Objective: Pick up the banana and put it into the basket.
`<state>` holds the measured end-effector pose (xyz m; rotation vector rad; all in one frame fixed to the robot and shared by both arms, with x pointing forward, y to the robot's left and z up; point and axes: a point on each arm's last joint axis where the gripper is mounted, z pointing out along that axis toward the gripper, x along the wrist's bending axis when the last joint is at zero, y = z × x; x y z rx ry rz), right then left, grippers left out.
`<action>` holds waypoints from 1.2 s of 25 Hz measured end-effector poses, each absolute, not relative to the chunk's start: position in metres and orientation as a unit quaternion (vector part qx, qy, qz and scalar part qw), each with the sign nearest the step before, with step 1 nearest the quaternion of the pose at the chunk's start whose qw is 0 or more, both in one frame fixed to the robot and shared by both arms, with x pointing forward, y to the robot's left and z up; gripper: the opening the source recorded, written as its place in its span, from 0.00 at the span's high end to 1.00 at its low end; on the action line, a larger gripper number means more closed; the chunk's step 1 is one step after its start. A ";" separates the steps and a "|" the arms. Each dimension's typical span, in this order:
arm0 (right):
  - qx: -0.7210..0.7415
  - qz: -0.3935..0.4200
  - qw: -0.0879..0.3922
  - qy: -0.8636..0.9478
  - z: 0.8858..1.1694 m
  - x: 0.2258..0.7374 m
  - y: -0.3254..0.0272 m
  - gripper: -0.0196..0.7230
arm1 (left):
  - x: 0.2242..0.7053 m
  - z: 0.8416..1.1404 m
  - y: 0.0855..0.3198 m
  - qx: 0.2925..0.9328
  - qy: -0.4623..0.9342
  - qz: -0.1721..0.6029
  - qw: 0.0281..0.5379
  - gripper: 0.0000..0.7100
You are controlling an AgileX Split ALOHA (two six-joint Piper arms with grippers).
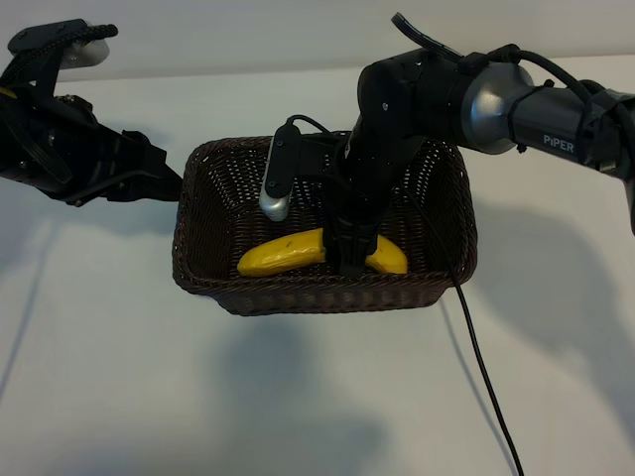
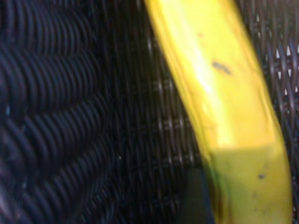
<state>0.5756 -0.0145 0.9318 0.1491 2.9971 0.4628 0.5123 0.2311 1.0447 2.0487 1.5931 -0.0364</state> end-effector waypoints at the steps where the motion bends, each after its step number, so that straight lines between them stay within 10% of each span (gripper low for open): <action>1: 0.051 0.150 0.054 0.986 0.933 0.576 -0.015 0.22 | 0.512 1.045 0.231 0.760 0.591 -0.014 0.270 0.24; 30: 0.163 0.158 0.143 0.963 1.038 0.568 -0.038 0.19 | 0.513 1.045 0.231 0.759 0.592 -0.009 0.272 0.24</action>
